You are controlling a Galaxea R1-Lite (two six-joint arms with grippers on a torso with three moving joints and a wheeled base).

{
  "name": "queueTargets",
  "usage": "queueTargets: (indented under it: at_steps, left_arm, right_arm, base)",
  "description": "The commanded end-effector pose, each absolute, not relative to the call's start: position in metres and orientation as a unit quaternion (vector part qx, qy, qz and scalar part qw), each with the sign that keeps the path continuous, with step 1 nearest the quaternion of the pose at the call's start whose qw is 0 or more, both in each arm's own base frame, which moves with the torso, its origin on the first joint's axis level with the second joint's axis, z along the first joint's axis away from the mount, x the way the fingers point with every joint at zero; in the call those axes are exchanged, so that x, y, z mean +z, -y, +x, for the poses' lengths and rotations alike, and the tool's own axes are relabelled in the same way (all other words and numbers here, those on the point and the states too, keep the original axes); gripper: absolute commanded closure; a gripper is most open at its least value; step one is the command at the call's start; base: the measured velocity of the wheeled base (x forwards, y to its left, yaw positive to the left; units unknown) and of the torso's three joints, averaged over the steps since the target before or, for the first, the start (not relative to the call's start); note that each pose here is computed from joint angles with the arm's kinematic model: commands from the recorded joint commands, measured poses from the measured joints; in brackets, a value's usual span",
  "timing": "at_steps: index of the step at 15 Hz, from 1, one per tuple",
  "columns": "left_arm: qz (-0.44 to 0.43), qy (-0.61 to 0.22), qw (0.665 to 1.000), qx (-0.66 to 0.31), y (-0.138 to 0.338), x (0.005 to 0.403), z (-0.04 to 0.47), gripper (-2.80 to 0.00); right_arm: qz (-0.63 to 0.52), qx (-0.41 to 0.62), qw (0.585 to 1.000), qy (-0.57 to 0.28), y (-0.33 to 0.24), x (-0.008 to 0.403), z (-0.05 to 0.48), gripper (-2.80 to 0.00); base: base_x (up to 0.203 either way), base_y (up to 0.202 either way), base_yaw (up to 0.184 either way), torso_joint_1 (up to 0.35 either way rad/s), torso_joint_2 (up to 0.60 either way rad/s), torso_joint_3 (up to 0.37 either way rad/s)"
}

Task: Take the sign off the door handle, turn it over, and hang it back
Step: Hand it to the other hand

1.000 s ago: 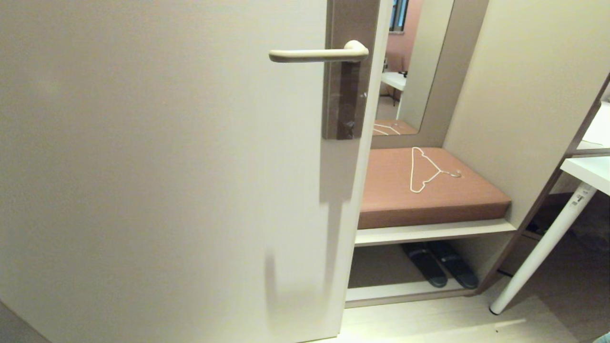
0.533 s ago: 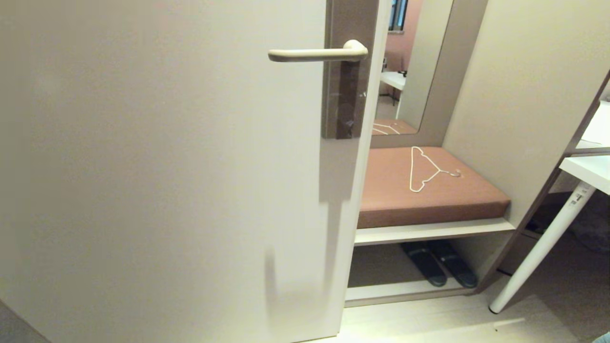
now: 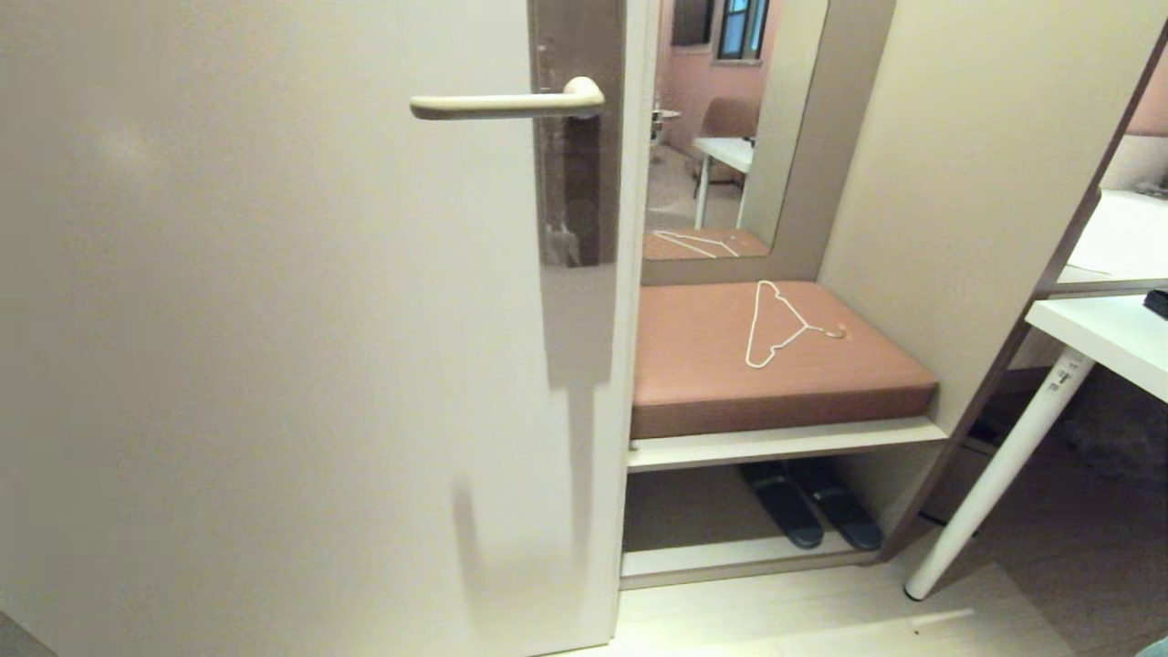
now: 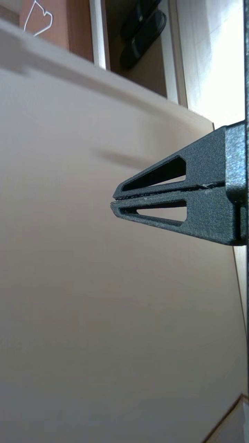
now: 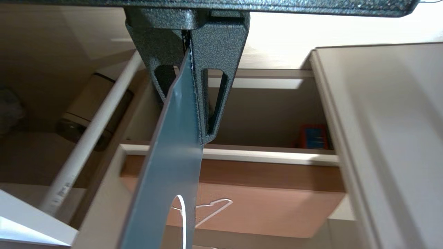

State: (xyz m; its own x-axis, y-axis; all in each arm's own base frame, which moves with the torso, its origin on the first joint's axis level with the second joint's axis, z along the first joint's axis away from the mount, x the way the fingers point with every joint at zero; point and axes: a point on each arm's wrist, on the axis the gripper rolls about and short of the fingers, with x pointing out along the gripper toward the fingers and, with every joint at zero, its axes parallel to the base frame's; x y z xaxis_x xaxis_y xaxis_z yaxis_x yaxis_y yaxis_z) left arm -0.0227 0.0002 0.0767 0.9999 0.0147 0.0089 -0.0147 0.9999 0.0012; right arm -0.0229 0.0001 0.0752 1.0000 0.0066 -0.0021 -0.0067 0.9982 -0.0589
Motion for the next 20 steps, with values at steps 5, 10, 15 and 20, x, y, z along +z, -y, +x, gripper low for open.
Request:
queueTargets:
  at_steps: [5, 10, 15, 20]
  left_arm:
    - [-0.005, 0.004, 1.0, 0.008, -0.0002, 0.0767, -0.0227, 0.0]
    - [-0.005, 0.005, 1.0, 0.008, -0.0002, 0.0769, -0.0228, 0.0]
    - [-0.005, 0.005, 1.0, 0.008, -0.0002, 0.0766, -0.0227, 0.0]
    - [-0.005, 0.005, 1.0, 0.008, -0.0002, 0.0767, -0.0227, 0.0]
  right_arm:
    - [-0.03, 0.004, 1.0, -0.002, -0.0001, 0.075, -0.0228, 0.0]
    - [-0.03, 0.004, 1.0, -0.002, -0.0001, 0.075, -0.0228, 0.0]
    - [-0.03, 0.004, 1.0, -0.002, -0.0001, 0.075, -0.0228, 0.0]
    - [-0.031, 0.004, 0.999, -0.001, -0.0001, 0.0752, -0.0228, 0.0]
  base:
    - [0.0, -0.191, -0.001, 0.002, 0.0, 0.002]
    - [0.0, -0.052, 0.001, 0.002, 0.0, 0.002]
    - [0.0, 0.0, 0.0, 0.0, 0.0, 0.0]
    - [0.0, 0.0, 0.0, 0.0, 0.0, 0.0]
